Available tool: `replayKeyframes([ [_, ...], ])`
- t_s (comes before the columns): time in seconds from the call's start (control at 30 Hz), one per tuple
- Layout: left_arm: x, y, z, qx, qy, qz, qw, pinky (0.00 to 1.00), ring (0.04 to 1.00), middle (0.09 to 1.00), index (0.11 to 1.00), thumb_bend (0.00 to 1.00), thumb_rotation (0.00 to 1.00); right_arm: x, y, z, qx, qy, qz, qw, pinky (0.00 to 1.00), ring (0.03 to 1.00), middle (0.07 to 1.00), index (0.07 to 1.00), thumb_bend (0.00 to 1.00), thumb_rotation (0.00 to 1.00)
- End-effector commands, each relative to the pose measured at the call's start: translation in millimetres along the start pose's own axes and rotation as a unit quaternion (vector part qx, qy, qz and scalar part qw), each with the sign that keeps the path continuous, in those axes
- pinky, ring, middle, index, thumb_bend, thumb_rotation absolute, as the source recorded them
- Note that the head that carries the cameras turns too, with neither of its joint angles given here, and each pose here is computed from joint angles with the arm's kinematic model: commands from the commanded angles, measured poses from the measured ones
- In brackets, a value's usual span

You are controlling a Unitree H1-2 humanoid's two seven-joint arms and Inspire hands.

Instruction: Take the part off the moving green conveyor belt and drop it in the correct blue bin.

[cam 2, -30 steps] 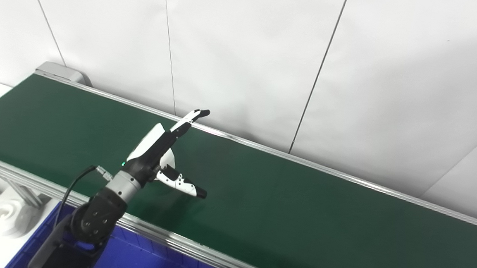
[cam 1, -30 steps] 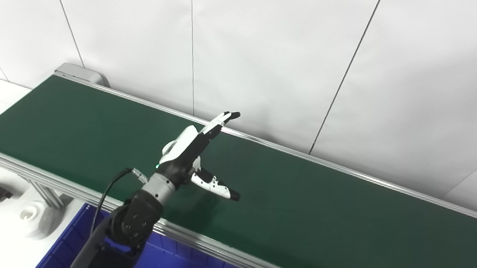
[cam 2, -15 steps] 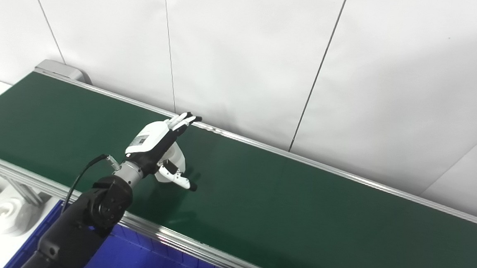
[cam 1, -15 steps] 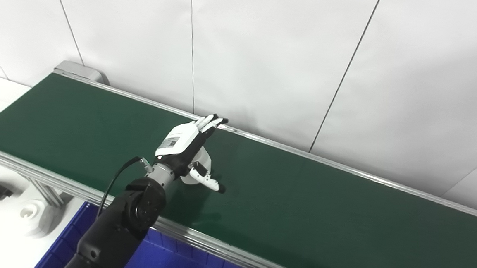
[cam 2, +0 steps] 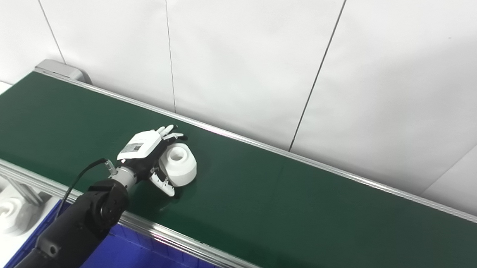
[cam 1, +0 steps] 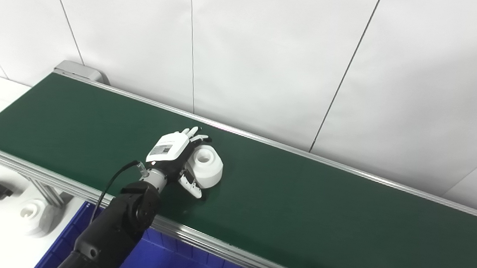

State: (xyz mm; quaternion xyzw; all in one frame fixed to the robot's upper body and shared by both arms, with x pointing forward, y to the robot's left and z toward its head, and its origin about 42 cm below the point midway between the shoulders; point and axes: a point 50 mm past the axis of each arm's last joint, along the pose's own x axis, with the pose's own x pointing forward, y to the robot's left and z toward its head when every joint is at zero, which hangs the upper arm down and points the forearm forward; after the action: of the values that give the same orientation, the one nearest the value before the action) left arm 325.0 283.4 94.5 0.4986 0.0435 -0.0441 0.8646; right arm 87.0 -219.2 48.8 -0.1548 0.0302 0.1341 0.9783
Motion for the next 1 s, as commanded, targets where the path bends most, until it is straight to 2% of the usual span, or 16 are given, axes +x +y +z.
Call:
replayKeyframes([
  [0.0,3.0,-0.3,1.6,-0.039,-0.034,0.047,0.998,0.56,0.678,0.811,0.736,0.71,0.00,0.9,-2.9,8.9,0.003,-0.013,-0.008,1.000,0.90,0.959,0.994,1.000,0.85,0.20],
  [0.03,1.9,-7.0,1.0,-0.064,-0.043,0.064,0.995,0.52,0.635,0.777,0.715,0.69,0.00,0.8,-2.7,8.6,0.002,-0.013,-0.010,1.000,0.90,0.959,0.993,1.000,0.85,0.20],
  [0.07,1.2,-11.5,0.6,-0.080,-0.048,0.076,0.993,0.43,0.541,0.671,0.667,0.58,0.00,0.7,-2.6,8.3,0.002,-0.013,-0.011,1.000,0.90,0.963,0.996,1.000,0.85,0.20],
  [0.1,0.6,-16.4,2.6,-0.101,-0.052,0.084,0.990,0.38,0.483,0.605,0.637,0.51,0.00,0.4,-2.8,8.2,0.001,-0.012,-0.011,1.000,0.91,0.966,0.998,1.000,0.85,0.20],
  [0.17,-0.3,-24.3,7.4,-0.131,-0.060,0.098,0.985,0.34,0.442,0.536,0.556,0.48,0.00,-0.1,-3.1,8.1,0.000,-0.013,-0.011,1.000,0.93,0.972,0.997,1.000,0.85,0.22],
  [0.23,-0.6,-30.6,12.7,-0.162,-0.070,0.110,0.978,0.35,0.445,0.530,0.516,0.48,0.00,-0.2,-3.0,8.2,0.001,-0.013,-0.011,1.000,0.93,0.973,0.999,1.000,0.84,0.21],
  [0.33,0.3,-35.2,17.0,-0.205,-0.084,0.122,0.967,0.36,0.448,0.522,0.507,0.48,0.00,0.3,-2.7,8.2,0.001,-0.012,-0.011,1.000,0.93,0.970,0.995,1.000,0.85,0.21],
  [0.53,2.1,-35.5,21.2,-0.280,-0.080,0.126,0.948,0.37,0.463,0.520,0.496,0.48,0.00,1.3,-1.4,8.1,0.003,-0.015,-0.014,1.000,0.89,0.953,0.991,1.000,0.84,0.21],
  [0.67,1.2,-32.5,20.6,-0.308,-0.074,0.129,0.940,0.39,0.460,0.505,0.506,0.48,0.00,1.6,-1.0,9.3,0.003,-0.014,-0.014,1.000,0.90,0.960,0.990,1.000,0.84,0.22],
  [0.73,0.7,-31.3,19.9,-0.320,-0.076,0.133,0.935,0.39,0.459,0.501,0.508,0.48,0.00,1.8,-0.8,9.6,0.004,-0.014,-0.013,1.000,0.85,0.937,0.987,1.000,0.84,0.22],
  [0.8,-1.6,-29.2,19.7,-0.327,-0.076,0.137,0.932,0.39,0.456,0.496,0.511,0.48,0.00,1.8,-0.4,10.0,0.006,-0.013,-0.013,1.000,0.90,0.956,0.990,1.000,0.85,0.23],
  [0.97,-22.9,-18.3,20.1,-0.345,-0.092,0.143,0.923,0.37,0.453,0.504,0.512,0.48,0.00,1.2,1.2,12.9,0.012,-0.015,-0.017,1.000,0.92,0.966,0.993,1.000,0.85,0.22],
])
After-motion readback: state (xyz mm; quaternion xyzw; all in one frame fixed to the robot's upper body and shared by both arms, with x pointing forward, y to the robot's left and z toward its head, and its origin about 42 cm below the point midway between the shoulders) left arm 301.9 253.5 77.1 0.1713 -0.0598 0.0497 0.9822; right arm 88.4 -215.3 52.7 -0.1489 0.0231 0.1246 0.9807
